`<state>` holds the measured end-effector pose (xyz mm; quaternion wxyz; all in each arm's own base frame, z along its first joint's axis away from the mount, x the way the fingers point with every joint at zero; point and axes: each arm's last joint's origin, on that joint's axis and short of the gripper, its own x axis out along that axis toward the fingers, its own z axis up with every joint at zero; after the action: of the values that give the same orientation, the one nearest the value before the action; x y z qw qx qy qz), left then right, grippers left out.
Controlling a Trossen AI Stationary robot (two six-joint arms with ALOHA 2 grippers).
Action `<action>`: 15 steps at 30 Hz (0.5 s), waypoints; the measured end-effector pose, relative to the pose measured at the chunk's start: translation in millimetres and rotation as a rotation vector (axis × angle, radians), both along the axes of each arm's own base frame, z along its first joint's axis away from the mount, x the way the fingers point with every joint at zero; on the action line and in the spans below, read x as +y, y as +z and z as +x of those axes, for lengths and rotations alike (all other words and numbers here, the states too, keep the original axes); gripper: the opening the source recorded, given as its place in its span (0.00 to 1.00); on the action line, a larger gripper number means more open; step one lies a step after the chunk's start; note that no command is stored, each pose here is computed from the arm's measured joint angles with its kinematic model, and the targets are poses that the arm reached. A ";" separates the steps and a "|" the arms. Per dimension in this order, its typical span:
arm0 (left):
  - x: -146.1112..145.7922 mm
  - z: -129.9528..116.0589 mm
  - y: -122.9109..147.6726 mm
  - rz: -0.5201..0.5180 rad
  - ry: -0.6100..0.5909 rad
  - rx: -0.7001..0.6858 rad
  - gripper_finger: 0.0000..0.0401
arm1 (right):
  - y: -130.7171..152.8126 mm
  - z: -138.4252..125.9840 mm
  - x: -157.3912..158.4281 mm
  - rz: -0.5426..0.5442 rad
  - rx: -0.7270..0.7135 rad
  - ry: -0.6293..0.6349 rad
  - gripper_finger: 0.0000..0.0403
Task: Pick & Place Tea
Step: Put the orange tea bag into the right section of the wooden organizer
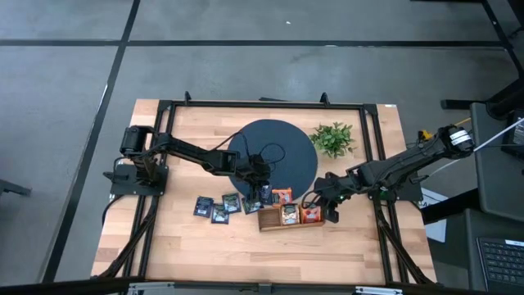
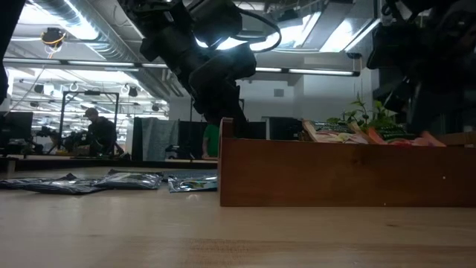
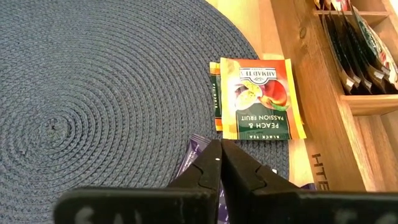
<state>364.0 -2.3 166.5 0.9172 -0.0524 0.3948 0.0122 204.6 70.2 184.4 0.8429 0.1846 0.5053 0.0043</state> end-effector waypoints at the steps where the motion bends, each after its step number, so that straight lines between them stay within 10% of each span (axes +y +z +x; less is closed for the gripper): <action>1: 0.0 0.0 0.0 0.000 0.000 0.000 0.01 | 0.0 -0.1 0.2 0.004 0.001 0.003 0.05; 15: -0.3 1.1 1.0 -0.002 -0.002 -0.015 0.02 | 10.1 5.9 -3.7 0.142 0.025 0.022 0.31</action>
<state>365.1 -2.6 167.6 0.9202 -0.0533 0.3878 0.0105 210.4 66.5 194.5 0.8211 0.2386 0.5163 0.0471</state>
